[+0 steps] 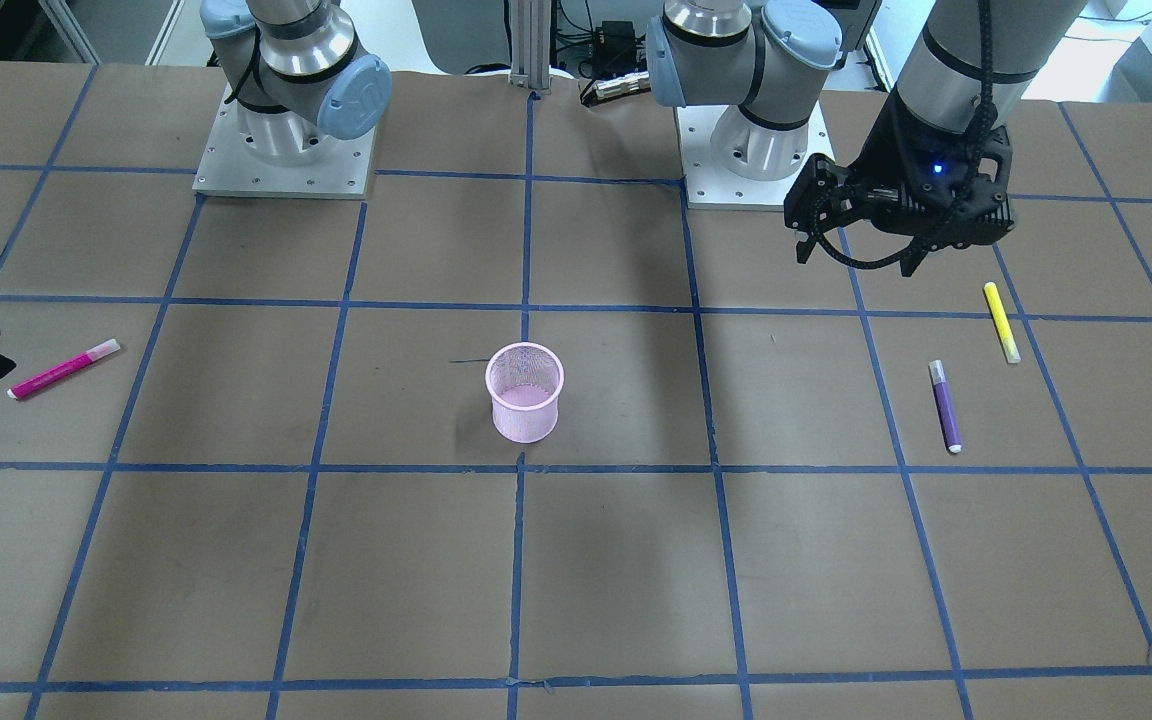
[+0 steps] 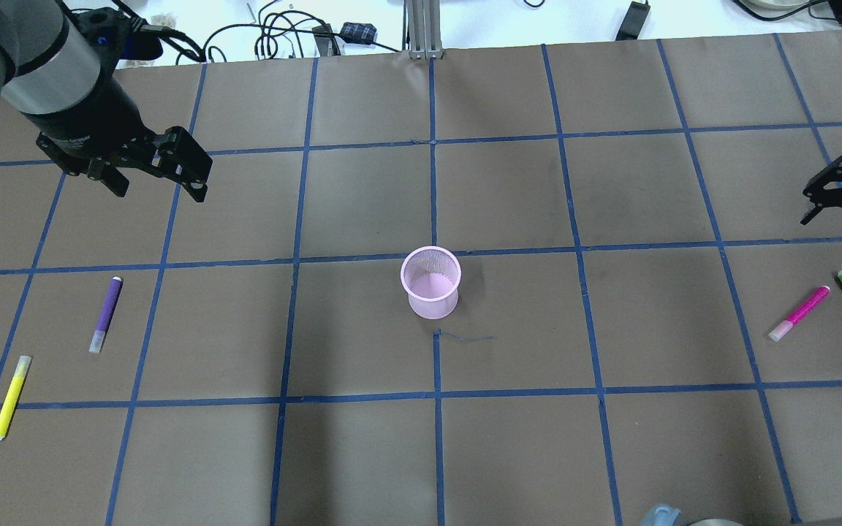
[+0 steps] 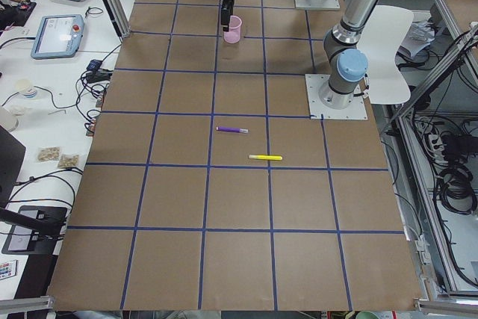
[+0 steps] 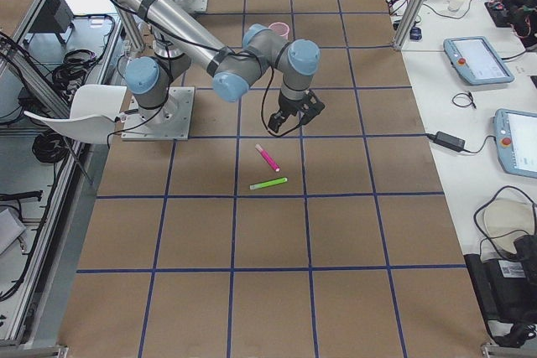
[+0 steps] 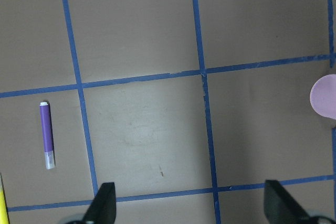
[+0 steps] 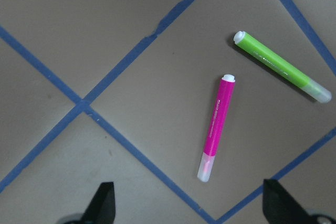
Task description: Insert purple and pink pens into pink cup
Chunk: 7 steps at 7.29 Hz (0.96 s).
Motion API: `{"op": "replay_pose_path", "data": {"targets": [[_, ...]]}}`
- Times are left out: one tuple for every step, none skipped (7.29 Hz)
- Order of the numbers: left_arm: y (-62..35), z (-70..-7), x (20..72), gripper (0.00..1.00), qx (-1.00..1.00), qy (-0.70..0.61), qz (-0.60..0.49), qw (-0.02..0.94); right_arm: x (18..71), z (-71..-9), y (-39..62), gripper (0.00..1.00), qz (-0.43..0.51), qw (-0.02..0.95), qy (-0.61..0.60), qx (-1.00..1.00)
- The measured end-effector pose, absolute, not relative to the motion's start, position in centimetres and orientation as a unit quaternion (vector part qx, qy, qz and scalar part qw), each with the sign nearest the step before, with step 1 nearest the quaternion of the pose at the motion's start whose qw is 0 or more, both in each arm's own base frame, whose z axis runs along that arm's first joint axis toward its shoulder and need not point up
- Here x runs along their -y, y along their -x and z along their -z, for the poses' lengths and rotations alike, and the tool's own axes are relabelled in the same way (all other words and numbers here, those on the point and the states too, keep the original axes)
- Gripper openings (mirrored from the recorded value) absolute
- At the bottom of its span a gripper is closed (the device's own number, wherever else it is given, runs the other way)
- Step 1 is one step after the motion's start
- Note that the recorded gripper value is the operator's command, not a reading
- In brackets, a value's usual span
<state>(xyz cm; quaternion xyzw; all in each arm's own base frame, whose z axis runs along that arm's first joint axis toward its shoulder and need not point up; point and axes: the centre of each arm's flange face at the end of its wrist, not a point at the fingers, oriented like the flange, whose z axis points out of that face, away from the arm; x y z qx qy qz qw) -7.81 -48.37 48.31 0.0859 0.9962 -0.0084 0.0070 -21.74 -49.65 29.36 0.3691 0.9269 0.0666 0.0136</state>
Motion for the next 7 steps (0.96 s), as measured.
{"op": "replay_pose_path", "data": {"targets": [[6.0, -48.1, 48.5, 1.0, -0.994, -0.105, 0.006, 0.007, 50.0, -27.3, 23.1, 1.0, -0.069, 0.013, -0.369, -0.927], [3.6, -47.4, 48.7, 1.0, -0.992, -0.129, -0.001, 0.003, 50.4, -25.5, 24.0, 1.0, -0.073, 0.012, -0.37, -0.926], [1.1, -46.0, 48.8, 1.0, -0.988, -0.152, -0.014, -0.004, 50.7, -24.1, 24.4, 1.0, -0.078, 0.012, -0.372, -0.925], [-1.5, -43.6, 48.6, 1.0, -0.987, -0.158, -0.029, -0.016, 51.0, -22.7, 24.8, 0.91, -0.081, 0.009, -0.375, -0.923], [-4.4, -40.9, 48.3, 1.0, -0.989, -0.143, -0.039, -0.027, 51.2, -21.2, 25.1, 0.9, -0.088, 0.007, -0.38, -0.921], [-6.7, -38.6, 48.1, 1.0, -0.991, -0.125, -0.046, -0.033, 51.3, -19.9, 25.2, 0.9, -0.097, 0.008, -0.383, -0.919], [-8.1, -36.8, 48.2, 1.0, -0.992, -0.105, -0.055, -0.038, 51.1, -18.9, 25.0, 0.9, -0.106, 0.01, -0.384, -0.917]]}}
